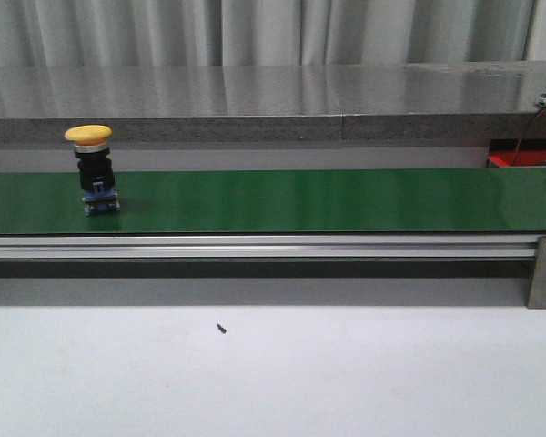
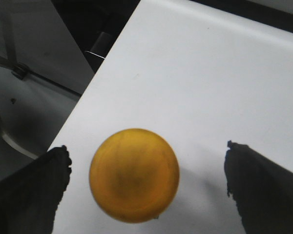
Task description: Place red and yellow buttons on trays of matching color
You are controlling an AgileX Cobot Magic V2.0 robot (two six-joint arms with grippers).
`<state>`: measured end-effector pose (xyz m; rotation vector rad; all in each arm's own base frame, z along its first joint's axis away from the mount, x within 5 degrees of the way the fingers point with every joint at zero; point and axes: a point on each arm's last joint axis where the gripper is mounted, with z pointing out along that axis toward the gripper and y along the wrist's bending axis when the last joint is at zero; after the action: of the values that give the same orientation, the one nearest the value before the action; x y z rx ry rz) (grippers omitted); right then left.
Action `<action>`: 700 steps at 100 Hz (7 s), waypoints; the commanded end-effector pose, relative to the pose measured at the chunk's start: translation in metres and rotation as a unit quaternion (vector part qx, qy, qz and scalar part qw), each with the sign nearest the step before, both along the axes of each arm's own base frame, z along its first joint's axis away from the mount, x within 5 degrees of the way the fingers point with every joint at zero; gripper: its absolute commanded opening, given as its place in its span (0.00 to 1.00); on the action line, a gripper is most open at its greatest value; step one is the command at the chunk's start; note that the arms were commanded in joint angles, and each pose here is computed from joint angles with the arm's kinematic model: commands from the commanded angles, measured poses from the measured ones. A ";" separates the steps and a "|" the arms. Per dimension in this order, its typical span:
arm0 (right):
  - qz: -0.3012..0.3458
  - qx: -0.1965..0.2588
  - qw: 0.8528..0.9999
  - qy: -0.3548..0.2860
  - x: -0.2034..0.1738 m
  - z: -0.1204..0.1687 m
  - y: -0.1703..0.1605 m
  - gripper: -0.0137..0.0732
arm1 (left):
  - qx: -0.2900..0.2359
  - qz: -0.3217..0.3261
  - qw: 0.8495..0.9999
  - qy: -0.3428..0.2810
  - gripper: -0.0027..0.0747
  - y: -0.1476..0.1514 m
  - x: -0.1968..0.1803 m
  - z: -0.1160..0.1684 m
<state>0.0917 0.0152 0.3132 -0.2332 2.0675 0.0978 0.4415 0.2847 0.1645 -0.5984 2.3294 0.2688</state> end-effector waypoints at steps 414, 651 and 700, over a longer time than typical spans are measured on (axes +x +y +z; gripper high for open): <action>-0.007 0.005 0.999 -0.045 0.003 0.013 -0.001 0.08 | 0.044 -0.305 0.893 -0.327 0.01 -0.298 -0.347 0.148; -0.038 0.033 0.969 0.243 0.256 -0.027 -0.033 0.39 | 0.047 -0.305 0.890 -0.337 0.01 -0.297 -0.355 0.145; -0.171 0.036 0.966 0.190 0.199 0.029 -0.119 0.39 | 0.047 -0.305 0.890 -0.337 0.01 -0.297 -0.355 0.145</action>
<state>0.3055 -0.0818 0.3132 0.1307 2.5602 0.0860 0.0852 -0.0132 0.2940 0.1360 1.7925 -0.1088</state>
